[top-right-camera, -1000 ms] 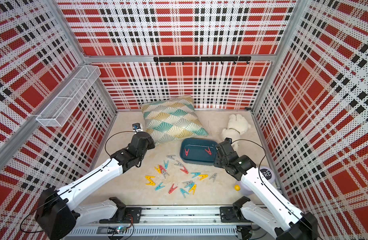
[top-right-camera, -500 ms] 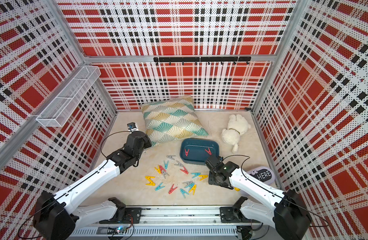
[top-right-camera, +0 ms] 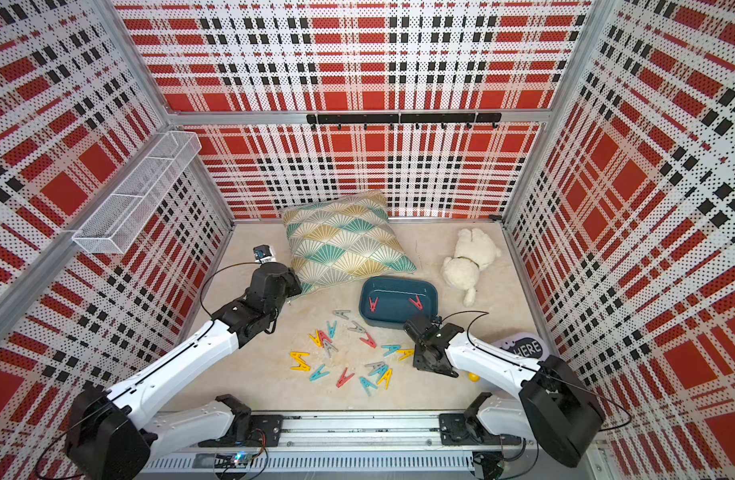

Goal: Put the clothespins into the storage box
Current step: Pick up the clothespin from the center of the board.

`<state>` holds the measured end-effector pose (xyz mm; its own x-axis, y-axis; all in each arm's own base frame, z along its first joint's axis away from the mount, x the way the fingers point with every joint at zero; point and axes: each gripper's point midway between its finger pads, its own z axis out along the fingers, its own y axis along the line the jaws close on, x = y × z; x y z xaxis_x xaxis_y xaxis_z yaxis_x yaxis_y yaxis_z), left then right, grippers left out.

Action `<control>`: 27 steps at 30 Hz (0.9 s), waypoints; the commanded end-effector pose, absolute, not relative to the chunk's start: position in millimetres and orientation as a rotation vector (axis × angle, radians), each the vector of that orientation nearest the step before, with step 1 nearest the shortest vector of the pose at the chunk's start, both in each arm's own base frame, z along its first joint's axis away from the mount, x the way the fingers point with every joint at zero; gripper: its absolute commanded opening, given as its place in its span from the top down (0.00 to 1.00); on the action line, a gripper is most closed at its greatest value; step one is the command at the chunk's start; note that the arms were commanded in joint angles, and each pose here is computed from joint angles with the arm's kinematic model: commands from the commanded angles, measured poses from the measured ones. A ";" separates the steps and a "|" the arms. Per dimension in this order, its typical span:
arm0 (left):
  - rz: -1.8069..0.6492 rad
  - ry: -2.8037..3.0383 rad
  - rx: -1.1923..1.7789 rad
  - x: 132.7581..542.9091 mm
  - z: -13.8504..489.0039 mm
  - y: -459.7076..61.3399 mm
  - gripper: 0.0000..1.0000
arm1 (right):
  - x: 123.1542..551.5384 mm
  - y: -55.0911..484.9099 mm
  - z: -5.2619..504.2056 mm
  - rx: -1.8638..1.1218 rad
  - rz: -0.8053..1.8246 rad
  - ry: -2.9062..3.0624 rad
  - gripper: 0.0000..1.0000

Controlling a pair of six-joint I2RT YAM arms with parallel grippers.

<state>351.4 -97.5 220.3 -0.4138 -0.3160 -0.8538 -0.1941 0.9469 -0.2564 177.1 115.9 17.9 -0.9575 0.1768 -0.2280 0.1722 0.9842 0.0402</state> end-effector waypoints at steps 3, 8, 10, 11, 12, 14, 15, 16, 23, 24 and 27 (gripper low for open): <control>-0.173 1.984 -0.351 351.2 229.0 -98.4 0.69 | 195.8 118.0 19.1 0.239 0.015 2.839 0.82; -0.174 1.991 -0.352 350.4 226.5 -98.2 0.69 | 195.2 117.5 20.5 0.222 0.005 2.848 0.95; -0.180 1.992 -0.351 350.1 226.4 -99.6 0.69 | 195.5 116.7 25.9 0.202 0.002 2.843 0.99; -0.182 1.993 -0.351 350.4 226.5 -100.0 0.69 | 196.1 116.9 31.3 0.184 0.001 2.841 0.99; -0.181 1.996 -0.349 350.8 225.7 -100.6 0.69 | 196.9 117.3 37.7 0.168 0.003 2.837 1.00; -0.178 1.999 -0.347 352.4 224.8 -102.4 0.69 | 198.2 119.0 56.1 0.124 0.016 2.826 1.00; -0.176 2.002 -0.346 353.2 223.9 -103.3 0.69 | 200.3 120.5 66.5 0.106 0.027 2.814 1.00; -0.175 2.006 -0.345 353.6 222.7 -104.1 0.69 | 202.1 122.5 78.4 0.083 0.046 2.800 0.99; -0.173 2.025 -0.326 358.9 219.1 -114.9 0.69 | 230.7 145.2 160.1 -0.017 0.186 2.635 0.99; -0.171 2.027 -0.324 359.8 218.7 -116.4 0.69 | 236.5 148.9 166.5 -0.036 0.189 2.623 0.98; -0.168 2.033 -0.312 362.5 218.2 -122.8 0.69 | 268.1 153.2 180.2 -0.071 0.129 2.574 0.99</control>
<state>355.6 -114.8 203.9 -0.4669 -0.2850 -0.8371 -0.1630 0.9582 -0.2353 251.8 158.6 180.8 -0.8500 0.0468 -0.5247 -0.0493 0.9846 0.1677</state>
